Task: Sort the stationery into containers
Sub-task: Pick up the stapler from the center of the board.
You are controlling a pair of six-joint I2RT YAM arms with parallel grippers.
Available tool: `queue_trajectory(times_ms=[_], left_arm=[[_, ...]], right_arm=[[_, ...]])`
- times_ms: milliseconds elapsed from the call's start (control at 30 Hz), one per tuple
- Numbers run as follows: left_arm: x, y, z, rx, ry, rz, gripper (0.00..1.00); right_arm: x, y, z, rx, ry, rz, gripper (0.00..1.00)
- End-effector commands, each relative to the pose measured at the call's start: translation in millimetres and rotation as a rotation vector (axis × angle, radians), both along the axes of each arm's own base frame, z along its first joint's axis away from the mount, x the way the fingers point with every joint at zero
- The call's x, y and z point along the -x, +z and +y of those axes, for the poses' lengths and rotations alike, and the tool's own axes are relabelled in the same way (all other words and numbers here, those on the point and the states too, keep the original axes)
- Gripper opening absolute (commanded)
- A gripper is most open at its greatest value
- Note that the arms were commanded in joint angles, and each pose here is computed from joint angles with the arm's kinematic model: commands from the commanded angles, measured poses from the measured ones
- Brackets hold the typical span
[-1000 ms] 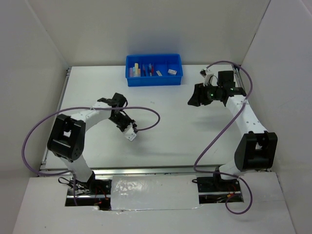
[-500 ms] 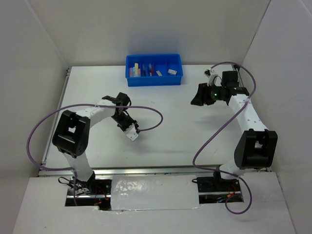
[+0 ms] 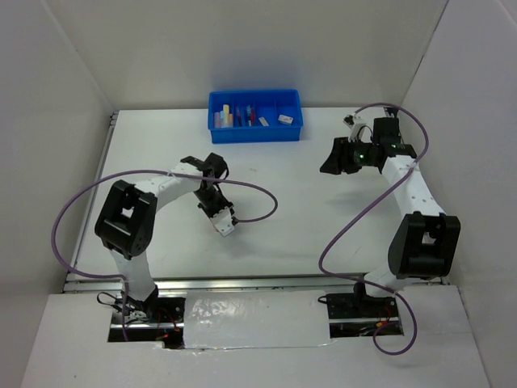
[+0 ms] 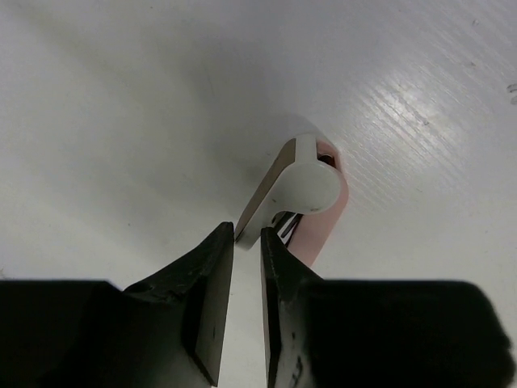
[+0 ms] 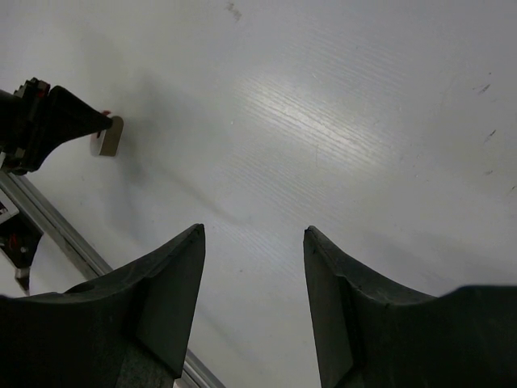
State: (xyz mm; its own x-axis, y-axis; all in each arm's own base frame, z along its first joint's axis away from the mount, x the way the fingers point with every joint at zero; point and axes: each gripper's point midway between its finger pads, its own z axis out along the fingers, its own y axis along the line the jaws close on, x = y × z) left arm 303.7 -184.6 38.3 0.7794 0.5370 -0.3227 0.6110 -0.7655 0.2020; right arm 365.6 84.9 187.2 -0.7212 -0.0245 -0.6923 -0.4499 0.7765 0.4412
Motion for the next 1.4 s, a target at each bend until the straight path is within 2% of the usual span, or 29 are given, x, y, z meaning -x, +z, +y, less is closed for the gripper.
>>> queue_trajectory(times_ms=[0,133,300,400,533,667,833,867,1000,1067,1100,1167,1200,1233,1267,1333,1367], left_arm=[[16,-23,3,-0.049,-0.324,-0.006,0.32],[21,-30,7,-0.117,-0.353,0.006,0.28],[25,-32,3,-0.132,-0.355,0.020,0.22],[24,-28,0,-0.125,-0.327,0.031,0.18],[19,-13,-15,-0.067,-0.184,0.077,0.09],[15,4,-31,-0.008,0.069,0.168,0.00],[-3,31,-53,0.119,0.356,0.267,0.00],[-4,34,-55,0.127,0.453,0.314,0.00],[-18,56,-71,0.234,0.671,0.458,0.00],[-22,62,-72,0.259,0.834,0.567,0.00],[-43,66,-72,0.323,0.901,0.550,0.00],[-53,71,-67,0.369,1.152,0.642,0.00],[-80,81,-65,0.481,1.213,0.598,0.00],[-76,91,-62,0.511,1.342,0.664,0.00],[-89,108,-59,0.592,1.436,0.665,0.00],[-92,114,-54,0.641,1.575,0.705,0.00],[-106,114,-43,0.675,1.718,0.638,0.00]], right_arm=[[-3,14,-3,-0.017,0.011,-0.017,0.59],[-3,15,-6,-0.022,0.006,-0.018,0.58],[-3,15,-9,-0.024,0.005,-0.016,0.57],[-3,16,-10,-0.026,0.005,-0.020,0.56],[-2,16,-9,-0.033,0.008,-0.020,0.55],[0,18,-7,-0.044,0.009,-0.020,0.54],[0,20,-5,-0.063,0.000,-0.022,0.53],[1,21,-5,-0.071,-0.009,-0.016,0.53],[1,25,-3,-0.082,-0.019,-0.037,0.54],[2,22,-4,-0.080,-0.032,-0.031,0.54],[3,22,-5,-0.080,-0.041,-0.028,0.55],[3,24,-6,-0.112,-0.092,0.006,0.57],[6,27,-4,-0.141,-0.113,0.027,0.58],[8,31,0,-0.184,-0.139,0.065,0.61],[11,36,4,-0.212,-0.160,0.082,0.62],[12,45,10,-0.220,-0.170,0.064,0.64],[12,54,15,-0.201,-0.176,0.015,0.65]])
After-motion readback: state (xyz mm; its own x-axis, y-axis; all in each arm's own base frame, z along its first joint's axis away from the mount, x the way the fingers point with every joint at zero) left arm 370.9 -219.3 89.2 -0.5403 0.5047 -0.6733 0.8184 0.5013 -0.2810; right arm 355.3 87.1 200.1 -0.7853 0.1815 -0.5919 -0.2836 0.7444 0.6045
